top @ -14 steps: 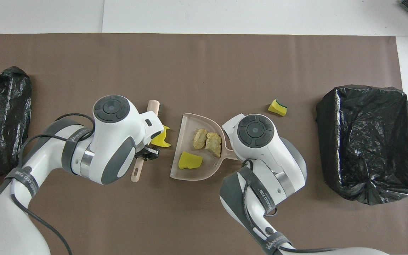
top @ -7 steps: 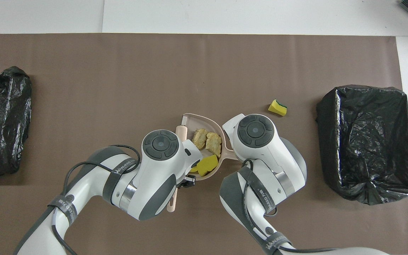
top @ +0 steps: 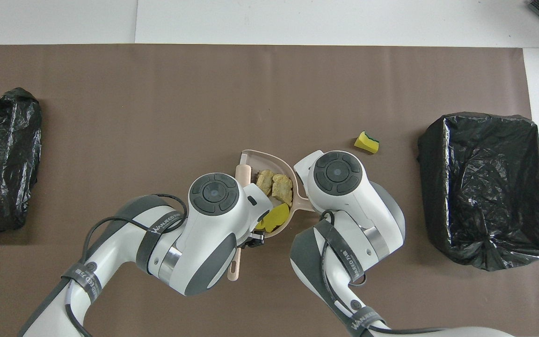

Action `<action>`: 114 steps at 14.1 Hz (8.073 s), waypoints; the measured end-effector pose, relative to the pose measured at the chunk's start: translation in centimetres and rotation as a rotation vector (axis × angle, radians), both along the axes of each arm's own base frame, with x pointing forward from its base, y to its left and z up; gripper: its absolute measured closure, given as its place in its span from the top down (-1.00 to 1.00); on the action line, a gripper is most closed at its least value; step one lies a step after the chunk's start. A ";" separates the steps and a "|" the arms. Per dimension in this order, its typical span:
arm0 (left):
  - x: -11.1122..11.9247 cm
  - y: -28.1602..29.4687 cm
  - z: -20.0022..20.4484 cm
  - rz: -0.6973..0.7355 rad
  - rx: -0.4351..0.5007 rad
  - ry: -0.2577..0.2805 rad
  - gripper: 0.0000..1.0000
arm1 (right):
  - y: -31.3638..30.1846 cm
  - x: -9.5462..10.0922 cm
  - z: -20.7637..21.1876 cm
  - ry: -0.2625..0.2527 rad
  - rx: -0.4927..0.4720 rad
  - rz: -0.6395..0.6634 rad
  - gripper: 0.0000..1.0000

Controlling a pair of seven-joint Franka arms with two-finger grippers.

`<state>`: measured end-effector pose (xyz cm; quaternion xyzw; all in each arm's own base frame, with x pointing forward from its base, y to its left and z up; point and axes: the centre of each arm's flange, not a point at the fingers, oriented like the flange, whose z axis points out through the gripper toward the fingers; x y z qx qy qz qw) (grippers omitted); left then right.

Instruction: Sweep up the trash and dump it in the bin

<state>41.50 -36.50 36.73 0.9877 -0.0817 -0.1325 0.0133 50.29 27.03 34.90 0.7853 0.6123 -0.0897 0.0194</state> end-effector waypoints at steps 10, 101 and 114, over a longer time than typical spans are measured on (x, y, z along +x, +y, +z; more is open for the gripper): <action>-3.4 2.8 8.3 0.032 0.064 0.059 -0.48 | 0.0 0.0 0.0 0.000 0.000 0.000 -0.36; 10.2 27.0 31.6 0.014 0.006 -0.207 1.00 | 3.9 5.9 7.8 -0.096 0.062 -1.242 -0.36; 10.2 27.0 31.5 0.015 0.006 -0.207 1.00 | 17.4 4.9 -0.1 -0.048 0.172 -1.345 -0.36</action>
